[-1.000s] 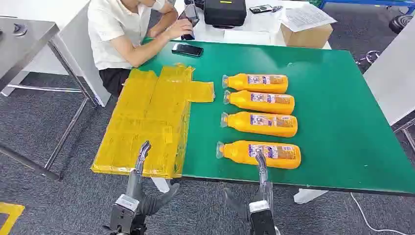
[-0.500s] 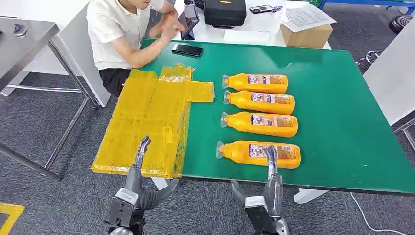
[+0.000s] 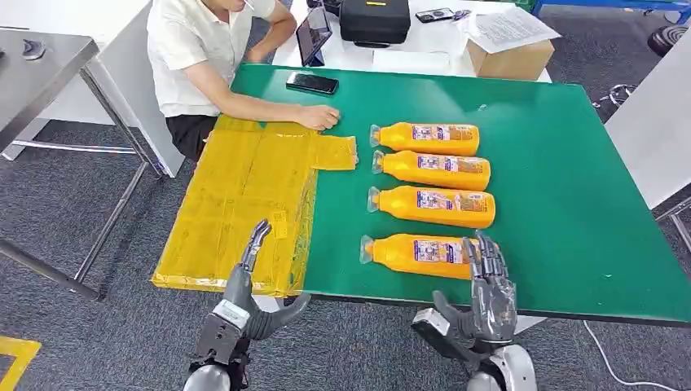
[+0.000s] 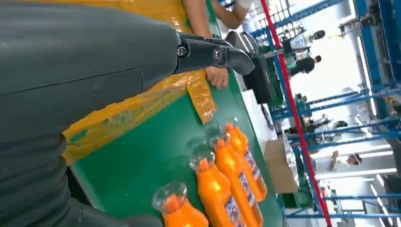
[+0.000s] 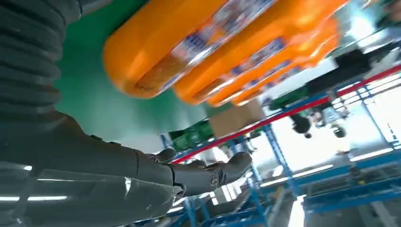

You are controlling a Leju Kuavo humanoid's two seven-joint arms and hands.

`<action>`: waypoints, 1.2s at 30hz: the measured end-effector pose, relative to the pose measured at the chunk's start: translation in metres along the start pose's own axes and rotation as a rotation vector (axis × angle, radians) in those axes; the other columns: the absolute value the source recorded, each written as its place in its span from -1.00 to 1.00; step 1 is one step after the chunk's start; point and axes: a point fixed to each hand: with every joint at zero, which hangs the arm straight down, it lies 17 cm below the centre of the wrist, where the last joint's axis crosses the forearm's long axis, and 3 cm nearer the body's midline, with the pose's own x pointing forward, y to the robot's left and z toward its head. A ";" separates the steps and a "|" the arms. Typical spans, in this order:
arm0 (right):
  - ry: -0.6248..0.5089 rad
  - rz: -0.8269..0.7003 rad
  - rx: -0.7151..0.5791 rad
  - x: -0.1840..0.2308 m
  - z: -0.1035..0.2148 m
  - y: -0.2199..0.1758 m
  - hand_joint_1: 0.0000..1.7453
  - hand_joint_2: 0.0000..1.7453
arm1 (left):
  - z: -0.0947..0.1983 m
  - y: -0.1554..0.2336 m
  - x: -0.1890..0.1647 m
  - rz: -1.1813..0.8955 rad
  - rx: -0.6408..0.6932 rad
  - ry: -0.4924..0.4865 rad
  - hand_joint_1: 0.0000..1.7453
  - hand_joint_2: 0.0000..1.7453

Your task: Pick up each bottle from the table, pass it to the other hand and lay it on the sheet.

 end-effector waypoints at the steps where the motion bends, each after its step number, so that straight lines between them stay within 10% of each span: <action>1: 0.002 0.022 0.007 -0.005 0.000 0.000 -1.00 1.00 | 0.000 -0.001 -0.001 -0.001 -0.004 0.001 -1.00 1.00; 36: 0.132 0.101 0.311 -0.083 -0.012 0.072 -1.00 1.00 | -0.007 -0.029 0.009 0.005 -0.093 -0.026 -1.00 1.00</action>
